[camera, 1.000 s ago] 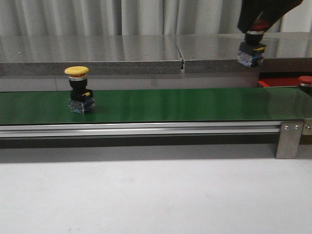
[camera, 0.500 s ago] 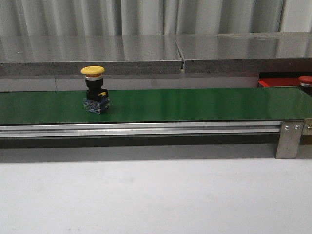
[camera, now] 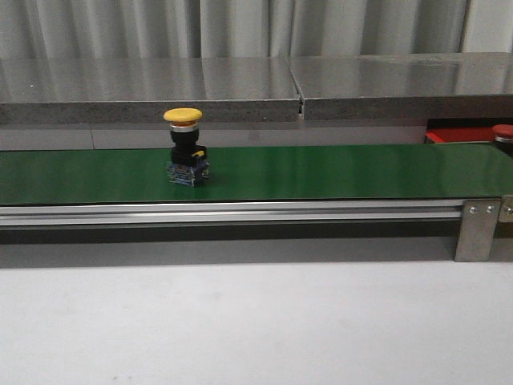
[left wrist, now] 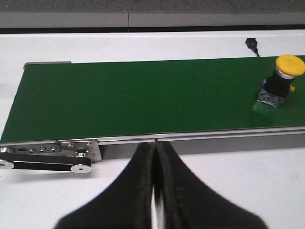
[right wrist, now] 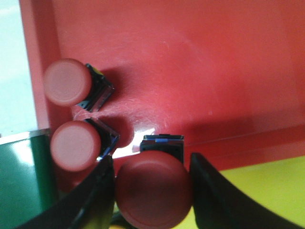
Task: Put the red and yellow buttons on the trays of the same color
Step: 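Carry the red button into the red tray and open the right gripper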
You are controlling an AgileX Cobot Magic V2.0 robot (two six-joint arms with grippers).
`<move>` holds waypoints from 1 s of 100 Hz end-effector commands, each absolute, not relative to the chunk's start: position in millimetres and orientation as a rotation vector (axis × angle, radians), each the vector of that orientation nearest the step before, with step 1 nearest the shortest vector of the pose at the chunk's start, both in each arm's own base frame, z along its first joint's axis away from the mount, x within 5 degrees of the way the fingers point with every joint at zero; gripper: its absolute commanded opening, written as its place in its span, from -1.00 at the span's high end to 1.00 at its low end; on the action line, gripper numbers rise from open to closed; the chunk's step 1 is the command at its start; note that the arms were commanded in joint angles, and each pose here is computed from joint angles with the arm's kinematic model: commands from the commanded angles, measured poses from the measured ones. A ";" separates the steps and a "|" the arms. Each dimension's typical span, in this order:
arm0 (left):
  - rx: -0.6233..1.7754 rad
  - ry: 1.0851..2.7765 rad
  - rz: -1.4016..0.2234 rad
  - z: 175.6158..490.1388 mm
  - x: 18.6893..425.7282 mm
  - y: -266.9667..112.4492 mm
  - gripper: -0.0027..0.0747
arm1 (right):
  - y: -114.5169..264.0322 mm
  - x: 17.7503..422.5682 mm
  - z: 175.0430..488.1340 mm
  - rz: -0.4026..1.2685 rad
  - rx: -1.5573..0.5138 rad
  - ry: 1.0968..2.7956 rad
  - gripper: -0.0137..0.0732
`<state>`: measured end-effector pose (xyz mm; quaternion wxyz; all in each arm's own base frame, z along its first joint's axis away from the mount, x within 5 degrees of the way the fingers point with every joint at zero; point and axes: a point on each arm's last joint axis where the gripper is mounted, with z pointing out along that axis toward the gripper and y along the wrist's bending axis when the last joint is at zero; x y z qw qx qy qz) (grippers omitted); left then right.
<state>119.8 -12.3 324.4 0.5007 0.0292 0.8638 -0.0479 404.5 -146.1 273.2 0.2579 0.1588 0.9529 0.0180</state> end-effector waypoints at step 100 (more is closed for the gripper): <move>0.062 1.994 -0.132 338.8 122.3 -13.4 0.98 | -168.4 472.3 264.8 0.140 0.455 2.436 0.26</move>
